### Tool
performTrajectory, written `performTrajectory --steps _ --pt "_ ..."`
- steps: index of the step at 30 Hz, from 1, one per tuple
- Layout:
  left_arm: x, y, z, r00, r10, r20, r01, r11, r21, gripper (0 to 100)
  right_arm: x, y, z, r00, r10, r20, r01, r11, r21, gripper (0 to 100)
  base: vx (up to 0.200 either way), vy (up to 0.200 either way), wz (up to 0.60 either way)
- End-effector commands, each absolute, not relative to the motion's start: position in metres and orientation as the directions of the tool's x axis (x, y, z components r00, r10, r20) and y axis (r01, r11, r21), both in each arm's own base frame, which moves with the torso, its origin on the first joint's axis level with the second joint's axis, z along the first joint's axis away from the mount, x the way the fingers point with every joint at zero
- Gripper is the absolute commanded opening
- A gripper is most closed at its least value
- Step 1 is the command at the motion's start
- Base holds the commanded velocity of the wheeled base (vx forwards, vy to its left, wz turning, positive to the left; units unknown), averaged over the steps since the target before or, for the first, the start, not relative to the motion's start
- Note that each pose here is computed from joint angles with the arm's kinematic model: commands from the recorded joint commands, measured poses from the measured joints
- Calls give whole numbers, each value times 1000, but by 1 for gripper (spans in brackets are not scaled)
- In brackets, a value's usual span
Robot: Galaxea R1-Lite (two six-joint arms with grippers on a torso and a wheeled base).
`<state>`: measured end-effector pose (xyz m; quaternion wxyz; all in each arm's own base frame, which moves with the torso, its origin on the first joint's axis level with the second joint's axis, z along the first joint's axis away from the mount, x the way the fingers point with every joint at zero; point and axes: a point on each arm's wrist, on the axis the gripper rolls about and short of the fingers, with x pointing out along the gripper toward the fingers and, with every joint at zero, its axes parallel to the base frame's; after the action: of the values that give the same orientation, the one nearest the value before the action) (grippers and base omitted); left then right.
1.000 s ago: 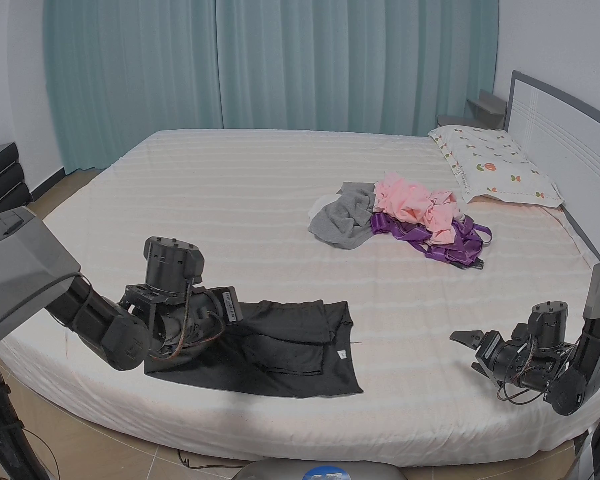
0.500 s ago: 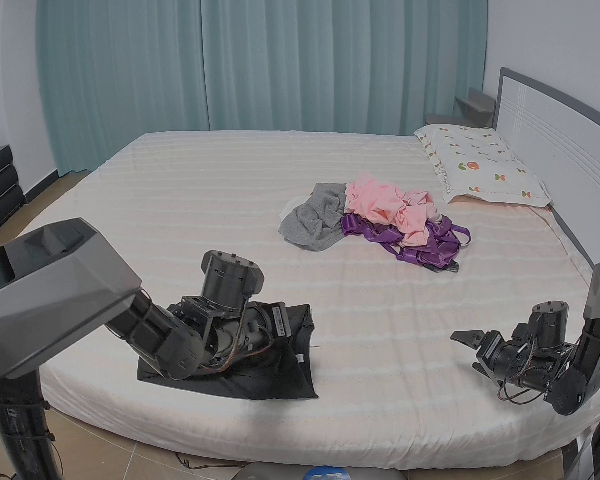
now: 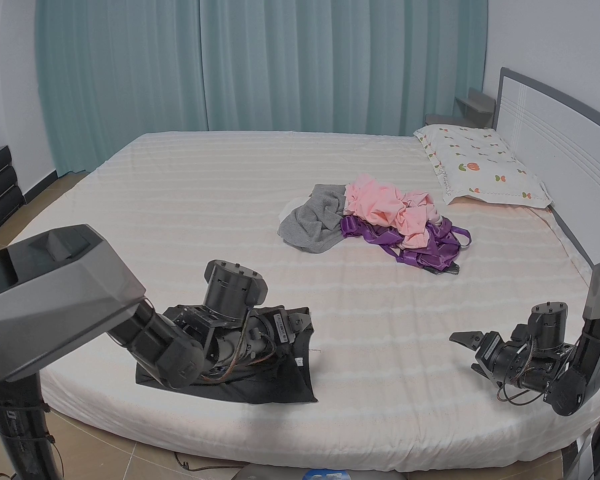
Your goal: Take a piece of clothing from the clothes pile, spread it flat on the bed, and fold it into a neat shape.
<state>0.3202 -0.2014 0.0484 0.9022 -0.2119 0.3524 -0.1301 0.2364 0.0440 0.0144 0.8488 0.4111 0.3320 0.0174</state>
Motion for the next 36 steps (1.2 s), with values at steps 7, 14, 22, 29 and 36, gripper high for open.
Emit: performTrajectory --steps 7,14,22,29,36 --pt "282 -127 82 769 -365 -525 -45 788 -615 100 235 44 14 774 308 -554 244 662 709 100 0 0 0" --pt "255 -95 61 765 -328 -554 -150 746 -649 100 235 46 14 772 313 -554 240 663 709 100 0 57 0" --pt "252 -83 57 769 -320 -553 -168 734 -658 100 234 46 14 771 313 -555 241 663 709 100 0 200 0" --pt "254 -78 49 746 -338 -573 -183 723 -666 100 234 46 13 770 312 -556 242 664 708 100 0 143 0" --pt "257 -76 42 735 -329 -593 -205 726 -657 100 234 46 14 771 313 -555 241 663 709 100 0 0 0"
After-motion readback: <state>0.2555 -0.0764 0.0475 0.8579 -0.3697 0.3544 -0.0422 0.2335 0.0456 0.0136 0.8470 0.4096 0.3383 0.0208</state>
